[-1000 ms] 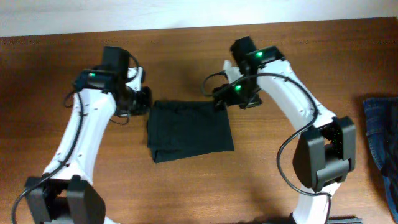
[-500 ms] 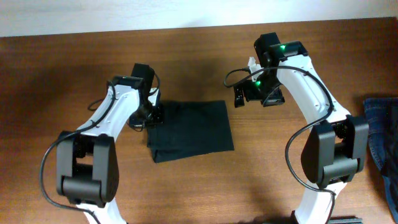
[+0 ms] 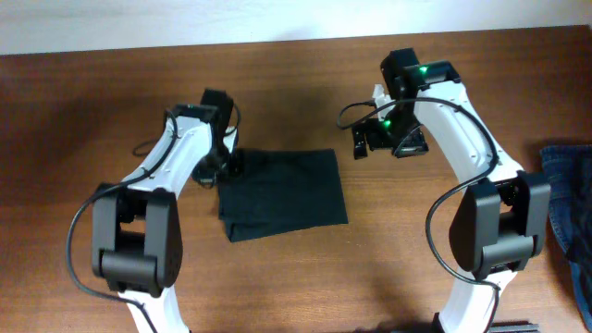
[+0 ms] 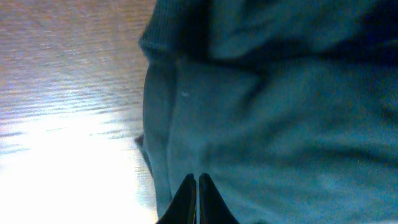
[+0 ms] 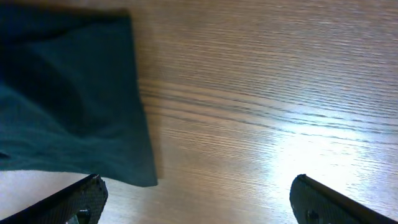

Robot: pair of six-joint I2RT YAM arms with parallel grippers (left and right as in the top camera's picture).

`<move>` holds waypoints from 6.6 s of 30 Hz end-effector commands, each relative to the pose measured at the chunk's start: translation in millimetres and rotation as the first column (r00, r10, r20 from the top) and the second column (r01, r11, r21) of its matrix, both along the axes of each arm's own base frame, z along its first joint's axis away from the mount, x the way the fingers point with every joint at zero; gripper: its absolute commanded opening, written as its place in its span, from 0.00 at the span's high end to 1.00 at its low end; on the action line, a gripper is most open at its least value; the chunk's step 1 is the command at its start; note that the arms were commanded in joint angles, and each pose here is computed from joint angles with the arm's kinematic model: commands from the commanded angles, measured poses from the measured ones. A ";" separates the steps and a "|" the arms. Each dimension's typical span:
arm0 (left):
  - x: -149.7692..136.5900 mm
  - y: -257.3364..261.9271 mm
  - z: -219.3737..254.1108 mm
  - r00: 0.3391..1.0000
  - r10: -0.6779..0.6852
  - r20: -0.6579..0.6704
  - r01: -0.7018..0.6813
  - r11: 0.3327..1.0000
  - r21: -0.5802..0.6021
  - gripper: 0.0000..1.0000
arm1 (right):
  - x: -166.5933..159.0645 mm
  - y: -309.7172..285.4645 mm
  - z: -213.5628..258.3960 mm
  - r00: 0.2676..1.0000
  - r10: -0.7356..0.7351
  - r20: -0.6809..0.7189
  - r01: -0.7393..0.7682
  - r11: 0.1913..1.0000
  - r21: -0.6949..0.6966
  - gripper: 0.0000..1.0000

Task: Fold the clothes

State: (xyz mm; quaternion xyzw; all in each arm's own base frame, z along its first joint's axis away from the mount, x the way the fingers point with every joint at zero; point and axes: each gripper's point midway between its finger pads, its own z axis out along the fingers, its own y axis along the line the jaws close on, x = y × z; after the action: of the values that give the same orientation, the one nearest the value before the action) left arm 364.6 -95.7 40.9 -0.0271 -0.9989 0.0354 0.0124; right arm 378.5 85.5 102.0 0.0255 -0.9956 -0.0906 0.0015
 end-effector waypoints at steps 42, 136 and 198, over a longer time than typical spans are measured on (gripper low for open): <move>-20.0 -128.6 5.5 0.477 -0.878 0.038 0.856 0.474 0.207 1.00 | -10.7 -172.8 16.5 0.918 -0.395 0.022 0.396 0.913 -0.097 0.01; 82.1 -3.5 -44.8 0.875 -0.444 0.194 0.430 0.896 0.113 1.00 | -10.7 -172.8 16.5 0.918 -0.395 0.022 0.395 0.913 -0.097 0.01; 118.4 180.7 -16.4 0.912 -0.208 0.353 0.202 0.978 0.053 1.00 | -10.7 -172.8 16.5 0.918 -0.395 0.022 0.396 0.913 -0.097 0.01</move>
State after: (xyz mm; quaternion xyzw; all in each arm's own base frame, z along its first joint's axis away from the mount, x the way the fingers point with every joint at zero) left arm 486.0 102.1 27.6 -0.1288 -0.9782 0.0031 -0.1629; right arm 365.2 -83.6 103.5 -0.1800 -0.9825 -0.0477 0.0076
